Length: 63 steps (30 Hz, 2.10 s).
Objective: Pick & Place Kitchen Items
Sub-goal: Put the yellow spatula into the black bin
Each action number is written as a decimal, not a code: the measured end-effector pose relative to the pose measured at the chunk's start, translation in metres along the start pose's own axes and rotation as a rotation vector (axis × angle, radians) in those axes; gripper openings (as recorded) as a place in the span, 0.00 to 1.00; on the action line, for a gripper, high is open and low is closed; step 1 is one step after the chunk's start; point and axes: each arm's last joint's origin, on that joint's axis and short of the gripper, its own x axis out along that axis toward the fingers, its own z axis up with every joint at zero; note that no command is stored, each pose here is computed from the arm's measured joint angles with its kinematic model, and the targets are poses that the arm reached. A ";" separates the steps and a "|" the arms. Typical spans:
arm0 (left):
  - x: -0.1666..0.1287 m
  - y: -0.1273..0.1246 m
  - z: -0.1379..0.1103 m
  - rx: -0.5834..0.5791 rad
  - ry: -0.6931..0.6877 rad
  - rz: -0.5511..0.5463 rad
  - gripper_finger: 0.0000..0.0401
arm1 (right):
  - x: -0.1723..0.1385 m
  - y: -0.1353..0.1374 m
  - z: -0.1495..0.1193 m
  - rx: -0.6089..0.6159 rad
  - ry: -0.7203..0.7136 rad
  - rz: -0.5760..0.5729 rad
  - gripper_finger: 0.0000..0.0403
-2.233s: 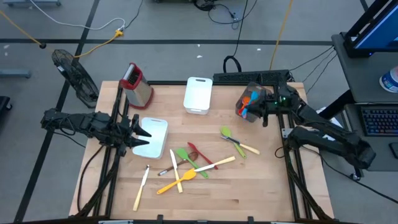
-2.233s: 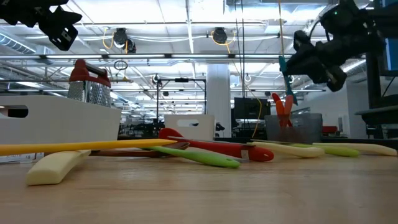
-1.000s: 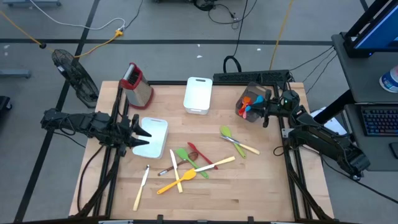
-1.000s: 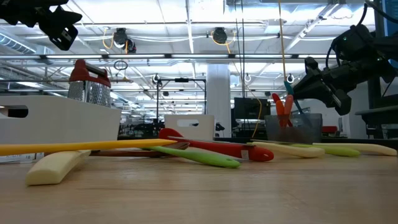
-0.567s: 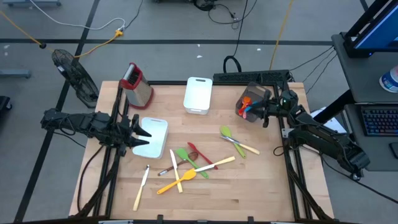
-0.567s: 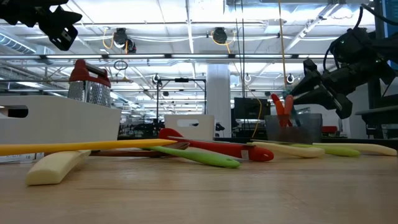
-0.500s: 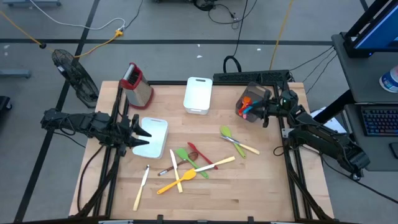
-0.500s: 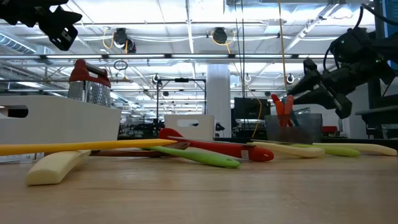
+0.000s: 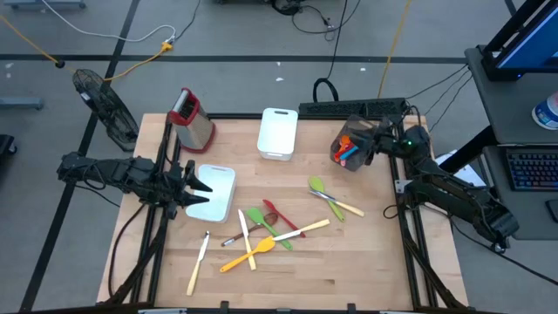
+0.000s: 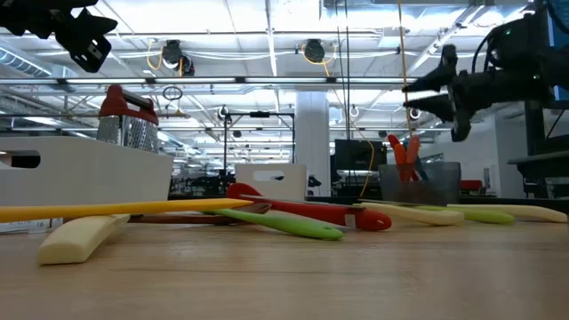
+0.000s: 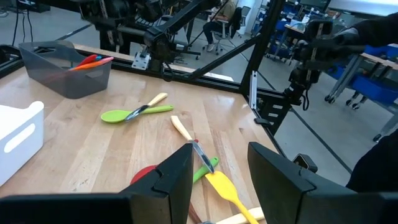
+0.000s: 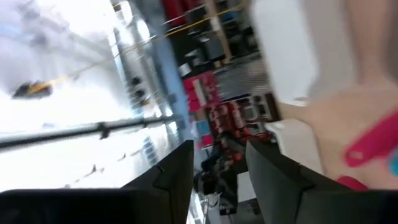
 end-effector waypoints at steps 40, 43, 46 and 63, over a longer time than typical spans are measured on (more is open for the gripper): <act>-0.004 -0.008 0.027 -0.101 -0.281 -0.095 0.39 | 0.014 0.017 -0.092 -0.833 0.287 0.472 0.00; -0.005 -0.008 0.030 -0.101 -0.308 -0.102 0.39 | 0.020 0.017 -0.098 -0.857 0.327 0.392 0.00; -0.005 -0.007 0.030 -0.135 -0.323 -0.056 0.39 | 0.028 0.018 -0.106 -0.897 0.379 0.259 0.00; 0.024 -0.002 0.019 -0.318 -0.193 0.055 0.39 | 0.040 0.050 -0.156 -1.270 0.539 0.075 0.00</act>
